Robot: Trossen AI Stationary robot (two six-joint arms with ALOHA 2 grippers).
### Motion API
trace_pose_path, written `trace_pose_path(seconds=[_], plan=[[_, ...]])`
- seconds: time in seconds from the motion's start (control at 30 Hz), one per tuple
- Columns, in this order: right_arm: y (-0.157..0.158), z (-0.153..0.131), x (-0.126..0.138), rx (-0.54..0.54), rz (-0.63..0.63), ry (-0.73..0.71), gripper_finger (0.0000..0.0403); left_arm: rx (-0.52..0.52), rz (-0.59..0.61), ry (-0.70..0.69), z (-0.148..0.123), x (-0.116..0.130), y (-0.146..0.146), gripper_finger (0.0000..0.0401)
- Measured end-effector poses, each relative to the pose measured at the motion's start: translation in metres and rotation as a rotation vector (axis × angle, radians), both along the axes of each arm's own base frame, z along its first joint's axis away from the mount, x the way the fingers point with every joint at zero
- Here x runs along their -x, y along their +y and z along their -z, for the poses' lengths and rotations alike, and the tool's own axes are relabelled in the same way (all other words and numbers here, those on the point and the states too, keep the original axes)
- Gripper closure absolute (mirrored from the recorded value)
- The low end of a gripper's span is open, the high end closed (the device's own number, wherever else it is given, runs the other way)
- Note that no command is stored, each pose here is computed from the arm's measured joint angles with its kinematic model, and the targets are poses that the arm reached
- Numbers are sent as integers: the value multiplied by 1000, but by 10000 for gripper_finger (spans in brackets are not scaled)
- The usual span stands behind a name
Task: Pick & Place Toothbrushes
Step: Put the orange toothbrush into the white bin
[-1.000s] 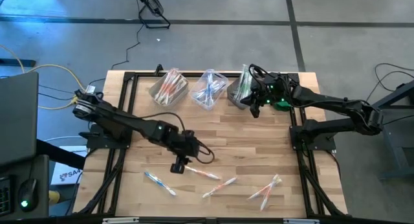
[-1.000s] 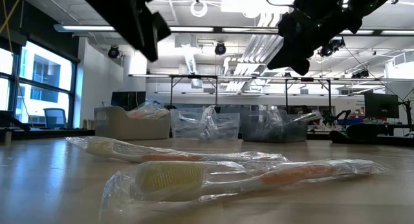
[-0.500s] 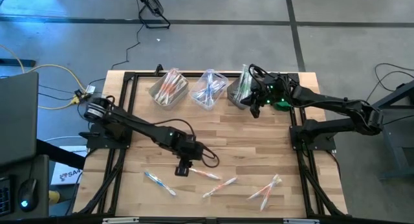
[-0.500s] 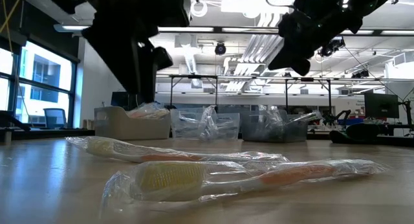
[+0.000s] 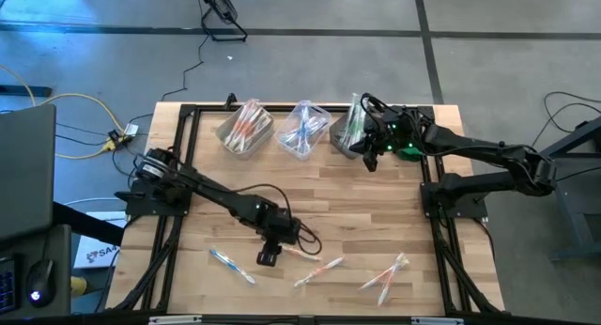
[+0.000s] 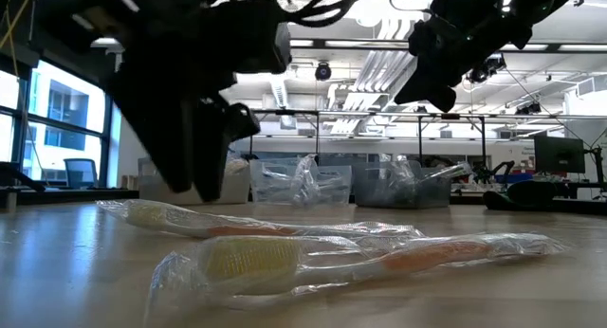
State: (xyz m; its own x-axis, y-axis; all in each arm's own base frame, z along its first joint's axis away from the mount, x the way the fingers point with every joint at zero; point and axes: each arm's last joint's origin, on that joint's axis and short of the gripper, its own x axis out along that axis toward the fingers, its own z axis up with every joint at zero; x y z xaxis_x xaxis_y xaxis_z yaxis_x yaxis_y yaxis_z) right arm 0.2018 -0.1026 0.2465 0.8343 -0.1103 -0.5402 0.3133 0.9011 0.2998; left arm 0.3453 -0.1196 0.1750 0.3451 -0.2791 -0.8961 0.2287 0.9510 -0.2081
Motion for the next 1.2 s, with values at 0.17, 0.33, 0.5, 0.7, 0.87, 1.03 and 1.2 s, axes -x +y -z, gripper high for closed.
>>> trace_pose_path(seconds=[0.17,0.33,0.5,0.7,0.87,1.03,1.2], plan=[[0,0,0,1,0,-1,398,-10,19,29,14,0,-13,243],[0,0,0,1,1,-1,398,-47,-55,45,21,1,-17,243],[0,0,0,2,1,-2,398,-59,-115,44,21,0,-15,243],[0,0,0,1,0,-2,398,-66,-122,41,21,0,-15,245],[0,0,0,1,0,-2,398,-74,-127,41,22,0,-15,284],[0,0,0,1,0,-2,398,-75,-132,37,22,-1,-14,342],[0,0,0,1,0,-2,398,-49,-162,52,22,0,-14,386]])
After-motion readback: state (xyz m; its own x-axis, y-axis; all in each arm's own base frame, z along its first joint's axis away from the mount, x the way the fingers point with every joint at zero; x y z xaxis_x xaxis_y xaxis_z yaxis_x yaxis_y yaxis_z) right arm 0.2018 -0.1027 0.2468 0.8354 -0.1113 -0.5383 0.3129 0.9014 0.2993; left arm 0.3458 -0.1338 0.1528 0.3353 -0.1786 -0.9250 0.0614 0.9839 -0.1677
